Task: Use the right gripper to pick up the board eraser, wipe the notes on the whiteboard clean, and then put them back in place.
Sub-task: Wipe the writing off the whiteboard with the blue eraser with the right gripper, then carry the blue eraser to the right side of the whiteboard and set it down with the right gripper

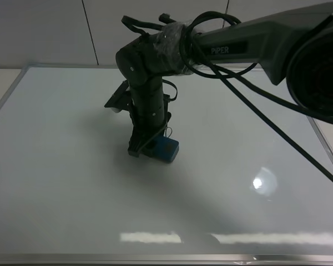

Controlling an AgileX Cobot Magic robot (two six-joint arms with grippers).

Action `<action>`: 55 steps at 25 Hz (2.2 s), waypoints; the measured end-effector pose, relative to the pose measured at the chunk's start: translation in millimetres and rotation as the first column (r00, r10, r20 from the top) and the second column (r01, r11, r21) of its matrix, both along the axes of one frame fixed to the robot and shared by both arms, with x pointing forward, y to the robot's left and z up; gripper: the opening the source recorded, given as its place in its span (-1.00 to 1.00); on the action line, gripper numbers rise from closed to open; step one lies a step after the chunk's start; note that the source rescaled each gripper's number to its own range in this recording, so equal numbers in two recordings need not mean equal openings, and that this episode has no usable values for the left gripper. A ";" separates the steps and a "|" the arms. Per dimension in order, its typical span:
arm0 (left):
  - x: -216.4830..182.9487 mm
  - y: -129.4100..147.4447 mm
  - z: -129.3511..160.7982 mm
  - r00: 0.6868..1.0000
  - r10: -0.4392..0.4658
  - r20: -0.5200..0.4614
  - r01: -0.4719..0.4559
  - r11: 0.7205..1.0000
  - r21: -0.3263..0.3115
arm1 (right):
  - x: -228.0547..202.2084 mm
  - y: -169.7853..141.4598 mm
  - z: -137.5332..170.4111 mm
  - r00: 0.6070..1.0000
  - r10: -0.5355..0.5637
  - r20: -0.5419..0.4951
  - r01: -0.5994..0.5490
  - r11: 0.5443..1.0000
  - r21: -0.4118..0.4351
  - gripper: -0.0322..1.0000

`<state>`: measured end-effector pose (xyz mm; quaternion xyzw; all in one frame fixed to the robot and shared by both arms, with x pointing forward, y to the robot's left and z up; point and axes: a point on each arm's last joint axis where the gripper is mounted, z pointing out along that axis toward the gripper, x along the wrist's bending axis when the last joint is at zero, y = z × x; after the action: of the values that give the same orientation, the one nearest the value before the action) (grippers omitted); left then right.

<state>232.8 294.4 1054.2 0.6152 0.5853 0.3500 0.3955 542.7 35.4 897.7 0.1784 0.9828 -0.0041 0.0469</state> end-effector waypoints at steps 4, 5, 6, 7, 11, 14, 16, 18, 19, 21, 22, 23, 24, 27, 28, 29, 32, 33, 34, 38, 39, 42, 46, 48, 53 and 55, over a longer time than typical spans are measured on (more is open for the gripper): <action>0.0 0.0 0.0 1.000 0.000 0.000 0.000 1.000 0.000 | 34.8 -30.8 -0.2 0.994 -0.107 -0.001 0.107 0.994 0.027 -0.91; 0.0 0.0 0.0 1.000 0.000 0.000 0.000 1.000 0.000 | 40.5 -37.1 -0.1 0.992 -0.125 -0.002 0.125 0.992 0.029 -0.91; 0.0 0.0 0.0 1.000 0.000 0.000 0.000 1.000 0.000 | 47.1 -44.5 0.2 0.990 -0.138 -0.001 0.138 0.990 0.029 -0.91; 0.0 0.0 0.0 1.000 0.000 0.000 0.000 1.000 0.000 | 53.0 -51.9 0.2 0.988 -0.155 -0.002 0.155 0.988 0.028 -0.91; 0.0 0.0 0.0 1.000 0.000 0.000 0.000 1.000 0.000 | 67.8 -72.3 0.5 0.980 -0.201 0.000 0.201 0.979 0.018 -0.91; 0.0 0.0 0.0 1.000 0.000 0.000 0.000 1.000 0.000 | 77.5 -87.9 1.0 0.973 -0.229 0.006 0.229 0.973 -0.002 -0.91; 0.0 0.0 0.0 1.000 0.000 0.000 0.000 1.000 0.000 | 78.2 -89.2 1.0 0.973 -0.230 0.007 0.230 0.973 -0.005 -0.91; 0.0 0.0 0.0 1.000 0.000 0.000 0.000 1.000 0.000 | 78.3 -89.2 1.0 0.973 -0.229 0.008 0.229 0.973 -0.005 -0.91; 0.0 0.0 0.0 1.000 0.000 0.000 0.000 1.000 0.000 | 78.0 -88.9 1.0 0.974 -0.228 0.008 0.228 0.974 -0.005 -0.91; 0.0 0.0 0.0 1.000 0.000 0.000 0.000 1.000 0.000 | 76.4 -86.3 1.1 0.976 -0.215 0.014 0.216 0.976 -0.012 -0.91; 0.0 0.0 0.0 1.000 0.000 0.000 0.000 1.000 0.000 | 74.9 -83.7 1.0 0.979 -0.204 0.020 0.204 0.979 -0.016 -0.91; 0.0 0.0 0.0 1.000 0.000 0.000 0.000 1.000 0.000 | 73.3 -81.1 0.7 0.982 -0.189 0.029 0.189 0.982 -0.024 -0.91; 0.0 0.0 0.0 1.000 0.000 0.000 0.000 1.000 0.000 | 70.8 -77.2 -0.3 0.985 -0.166 0.038 0.168 0.985 -0.037 -0.91; 0.0 0.0 0.0 1.000 0.000 0.000 0.000 1.000 0.000 | 58.5 -59.4 -2.0 0.996 -0.054 0.066 0.059 0.995 -0.080 -0.91; 0.0 0.0 0.0 1.000 0.000 0.000 0.000 1.000 0.000 | 51.7 -50.0 -1.9 0.997 -0.015 0.070 0.021 0.997 -0.079 -0.91; 0.0 0.0 0.0 1.000 0.000 0.000 0.000 1.000 0.000 | 43.4 -39.0 -1.9 0.997 0.022 0.073 -0.016 0.997 -0.075 -0.91; 0.0 0.0 0.0 1.000 0.000 0.000 0.000 1.000 0.000 | 14.0 -6.8 -3.4 0.991 0.122 0.057 -0.119 0.992 -0.051 -0.91; 0.0 0.0 0.0 1.000 0.000 0.000 0.000 1.000 0.000 | 3.2 3.6 -3.6 0.986 0.158 0.049 -0.156 0.987 -0.040 -0.91; 0.0 0.0 0.0 1.000 0.000 0.000 0.000 1.000 0.000 | -5.6 11.6 -4.1 0.981 0.191 0.041 -0.190 0.981 -0.031 -0.91; 0.0 0.0 0.0 1.000 0.000 0.000 0.000 1.000 0.000 | -37.8 36.5 -5.1 0.958 0.285 0.004 -0.285 0.958 0.006 -0.91; 0.0 0.0 0.0 1.000 0.000 0.000 0.000 1.000 0.000 | -41.5 39.1 -5.1 0.957 0.289 -0.003 -0.289 0.957 0.014 -0.91; 0.0 0.0 0.0 1.000 0.000 0.000 0.000 1.000 0.000 | -43.3 39.4 -5.7 0.958 0.288 -0.014 -0.287 0.958 0.013 -0.91; 0.0 0.0 0.0 1.000 0.000 0.000 0.000 1.000 0.000 | -43.4 39.0 -5.9 0.958 0.285 -0.017 -0.285 0.959 0.009 -0.91; 0.0 0.0 0.0 1.000 0.000 0.000 0.000 1.000 0.000 | -43.5 38.7 -3.7 0.964 0.267 -0.015 -0.267 0.964 0.011 -0.91; 0.0 0.0 0.0 1.000 0.000 0.000 0.000 1.000 0.000 | -43.6 33.7 2.3 0.988 0.153 -0.009 -0.153 0.988 -0.011 -0.91; 0.0 0.0 0.0 1.000 0.000 0.000 0.000 1.000 0.000 | -40.3 28.0 12.7 0.996 0.091 0.008 -0.091 0.996 -0.022 -0.91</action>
<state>232.8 294.4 1054.2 0.6152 0.5853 0.3500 0.3955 502.4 63.4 910.5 0.1331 0.9896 -0.0118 0.0533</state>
